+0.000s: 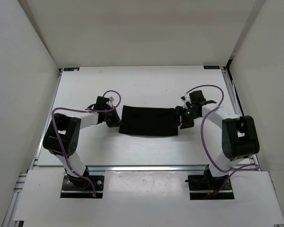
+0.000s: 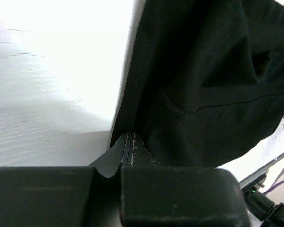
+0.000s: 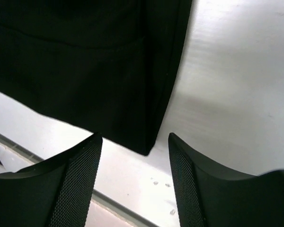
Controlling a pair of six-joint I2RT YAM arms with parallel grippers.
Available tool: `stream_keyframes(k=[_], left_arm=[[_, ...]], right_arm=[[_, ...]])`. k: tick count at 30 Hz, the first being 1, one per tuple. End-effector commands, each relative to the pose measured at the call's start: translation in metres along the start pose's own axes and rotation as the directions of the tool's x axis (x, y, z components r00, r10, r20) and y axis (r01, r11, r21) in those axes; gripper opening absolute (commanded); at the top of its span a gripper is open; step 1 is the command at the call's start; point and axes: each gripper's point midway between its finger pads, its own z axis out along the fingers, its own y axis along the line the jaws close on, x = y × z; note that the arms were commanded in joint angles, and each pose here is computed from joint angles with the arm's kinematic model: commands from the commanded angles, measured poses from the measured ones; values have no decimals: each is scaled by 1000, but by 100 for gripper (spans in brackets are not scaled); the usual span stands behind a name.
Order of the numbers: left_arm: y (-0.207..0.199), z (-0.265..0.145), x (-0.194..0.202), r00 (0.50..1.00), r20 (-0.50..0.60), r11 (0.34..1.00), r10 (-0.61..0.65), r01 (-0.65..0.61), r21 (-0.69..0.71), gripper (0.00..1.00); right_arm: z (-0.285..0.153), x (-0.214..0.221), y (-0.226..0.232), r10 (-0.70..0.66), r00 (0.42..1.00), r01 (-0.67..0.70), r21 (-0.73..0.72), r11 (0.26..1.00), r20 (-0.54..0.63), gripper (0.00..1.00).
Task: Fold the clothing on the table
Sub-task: Fold the skirt
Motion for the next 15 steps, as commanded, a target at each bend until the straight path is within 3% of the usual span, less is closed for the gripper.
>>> stream_keyframes(k=[1, 7, 10, 15], left_arm=[[10, 7, 21, 998, -42, 998, 37, -39, -51, 0], [11, 4, 33, 997, -61, 996, 52, -56, -66, 0], [12, 2, 33, 997, -56, 996, 55, -59, -60, 0], [14, -2, 38, 997, -62, 997, 45, -49, -62, 0]], right_arm=[[5, -22, 4, -7, 994, 13, -60, 998, 109, 62], [22, -32, 14, 1, 991, 15, -121, 993, 130, 56], [35, -26, 19, 6, 995, 10, -156, 988, 104, 47], [37, -15, 7, 39, 996, -27, -139, 990, 83, 45]])
